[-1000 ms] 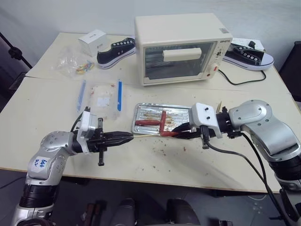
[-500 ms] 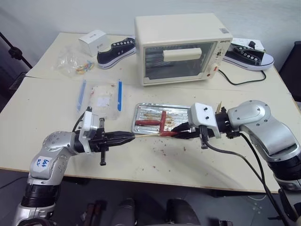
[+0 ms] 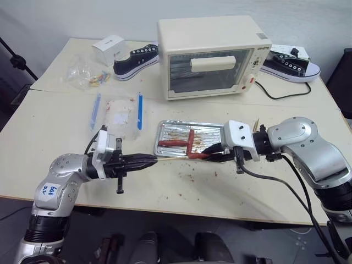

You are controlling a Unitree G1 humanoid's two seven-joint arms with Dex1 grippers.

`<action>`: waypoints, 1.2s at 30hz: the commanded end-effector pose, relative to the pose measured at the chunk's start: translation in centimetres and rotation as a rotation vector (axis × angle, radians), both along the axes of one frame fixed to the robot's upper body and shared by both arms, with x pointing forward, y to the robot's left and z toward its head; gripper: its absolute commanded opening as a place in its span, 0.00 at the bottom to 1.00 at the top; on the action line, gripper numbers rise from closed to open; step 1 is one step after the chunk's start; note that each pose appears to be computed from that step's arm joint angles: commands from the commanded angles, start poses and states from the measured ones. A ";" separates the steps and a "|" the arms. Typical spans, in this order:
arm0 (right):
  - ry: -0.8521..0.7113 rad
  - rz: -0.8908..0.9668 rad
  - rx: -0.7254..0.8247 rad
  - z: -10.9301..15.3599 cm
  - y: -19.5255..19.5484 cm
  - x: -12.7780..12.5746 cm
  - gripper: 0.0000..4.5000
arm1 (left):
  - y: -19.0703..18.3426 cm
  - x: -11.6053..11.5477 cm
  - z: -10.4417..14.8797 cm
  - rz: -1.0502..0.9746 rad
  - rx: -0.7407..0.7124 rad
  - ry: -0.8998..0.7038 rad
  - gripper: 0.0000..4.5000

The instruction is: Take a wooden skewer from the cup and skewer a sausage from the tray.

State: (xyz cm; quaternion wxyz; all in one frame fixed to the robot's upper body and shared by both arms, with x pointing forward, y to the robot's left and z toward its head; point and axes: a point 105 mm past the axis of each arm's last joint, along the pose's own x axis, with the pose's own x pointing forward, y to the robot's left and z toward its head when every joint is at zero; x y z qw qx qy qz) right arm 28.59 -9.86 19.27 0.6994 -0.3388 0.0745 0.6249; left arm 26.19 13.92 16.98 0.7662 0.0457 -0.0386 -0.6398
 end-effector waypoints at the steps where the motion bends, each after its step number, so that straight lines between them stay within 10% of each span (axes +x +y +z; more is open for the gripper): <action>1: -0.038 -0.006 0.004 0.8 -0.5 0.0 0.14 | 0.4 -0.1 0.2 0.012 0.006 -0.016 0.00; 36: -0.036 0.030 0.022 0.9 0.8 -0.3 0.14 | -1.4 0.8 -0.2 -0.029 -0.009 -0.024 0.00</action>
